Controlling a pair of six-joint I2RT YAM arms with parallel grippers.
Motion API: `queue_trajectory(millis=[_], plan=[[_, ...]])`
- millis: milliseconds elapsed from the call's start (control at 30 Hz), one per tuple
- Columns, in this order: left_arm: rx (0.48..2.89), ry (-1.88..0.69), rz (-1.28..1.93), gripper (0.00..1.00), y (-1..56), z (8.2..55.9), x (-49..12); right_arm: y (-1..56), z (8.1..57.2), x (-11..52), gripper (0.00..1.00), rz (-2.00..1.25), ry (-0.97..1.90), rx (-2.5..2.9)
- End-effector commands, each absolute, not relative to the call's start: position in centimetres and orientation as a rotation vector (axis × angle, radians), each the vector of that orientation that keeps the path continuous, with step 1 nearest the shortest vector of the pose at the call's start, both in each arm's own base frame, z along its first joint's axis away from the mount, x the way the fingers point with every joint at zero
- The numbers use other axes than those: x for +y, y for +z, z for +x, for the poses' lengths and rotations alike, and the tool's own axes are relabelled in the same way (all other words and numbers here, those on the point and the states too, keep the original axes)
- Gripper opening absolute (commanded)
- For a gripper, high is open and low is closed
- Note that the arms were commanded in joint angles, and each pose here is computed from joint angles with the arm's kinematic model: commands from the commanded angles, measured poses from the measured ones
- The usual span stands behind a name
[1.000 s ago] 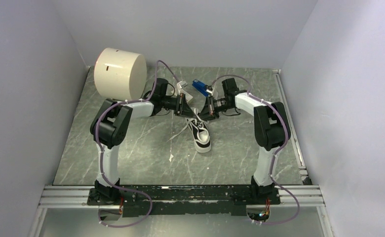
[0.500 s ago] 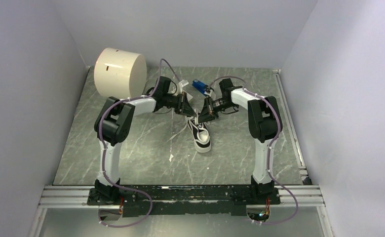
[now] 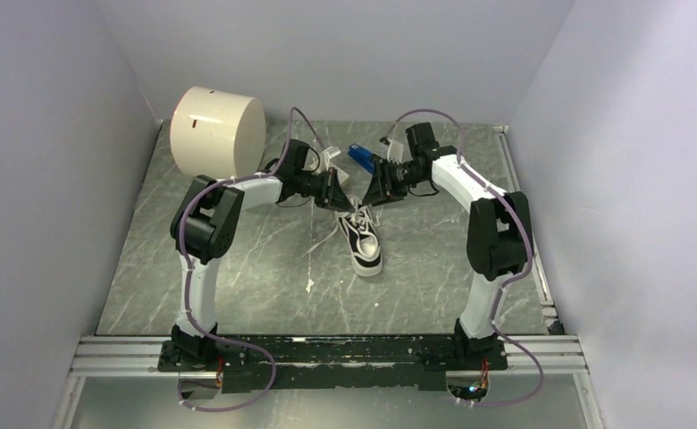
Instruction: Tie the shoes
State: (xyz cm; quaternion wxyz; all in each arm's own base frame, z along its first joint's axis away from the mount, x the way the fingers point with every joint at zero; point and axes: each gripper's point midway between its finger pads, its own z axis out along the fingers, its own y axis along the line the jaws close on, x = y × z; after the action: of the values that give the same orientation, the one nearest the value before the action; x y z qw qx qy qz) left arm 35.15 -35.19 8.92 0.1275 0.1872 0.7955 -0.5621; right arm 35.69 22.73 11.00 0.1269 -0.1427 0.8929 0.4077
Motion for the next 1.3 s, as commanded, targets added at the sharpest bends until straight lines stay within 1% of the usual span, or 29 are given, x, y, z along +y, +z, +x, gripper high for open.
queue_trajectory(millis=[0, 67, 133, 300, 367, 567, 767, 1000, 1100, 1267], plan=[[2.295, -1.627, 0.558, 0.05, 9.3, 35.5, -34.8, 11.0, 36.2, 23.5, 0.46, -0.638, 0.978, 2.478], [2.293, -1.631, 0.551, 0.05, 9.4, 35.6, -34.7, 10.3, 36.1, 24.2, 0.45, -0.736, 0.887, 2.440], [2.277, -1.642, 0.542, 0.05, 9.8, 35.7, -34.7, 9.7, 36.2, 24.5, 0.43, -0.768, 0.833, 2.413], [2.265, -1.646, 0.536, 0.05, 10.3, 35.9, -34.7, 9.2, 35.7, 25.3, 0.34, -0.905, 0.756, 2.339], [2.261, -1.639, 0.531, 0.05, 10.5, 36.1, -34.6, 8.6, 35.4, 25.2, 0.34, -0.940, 0.713, 2.343], [2.261, -1.629, 0.523, 0.05, 10.6, 36.2, -34.3, 9.0, 35.6, 24.0, 0.39, -0.907, 0.635, 2.300], [2.239, -1.636, 0.510, 0.05, 11.3, 36.5, -34.0, 9.6, 35.6, 23.1, 0.41, -0.876, 0.667, 2.265], [2.225, -1.657, 0.524, 0.05, 11.7, 36.4, -34.0, 8.6, 34.8, 23.7, 0.38, -0.907, 0.718, 2.255], [2.220, -1.665, 0.529, 0.05, 11.9, 36.2, -34.1, 8.1, 34.6, 24.2, 0.37, -0.929, 0.726, 2.253], [2.219, -1.676, 0.530, 0.05, 12.0, 36.1, -34.1, 8.2, 35.2, 24.7, 0.36, -0.915, 0.724, 2.244]])
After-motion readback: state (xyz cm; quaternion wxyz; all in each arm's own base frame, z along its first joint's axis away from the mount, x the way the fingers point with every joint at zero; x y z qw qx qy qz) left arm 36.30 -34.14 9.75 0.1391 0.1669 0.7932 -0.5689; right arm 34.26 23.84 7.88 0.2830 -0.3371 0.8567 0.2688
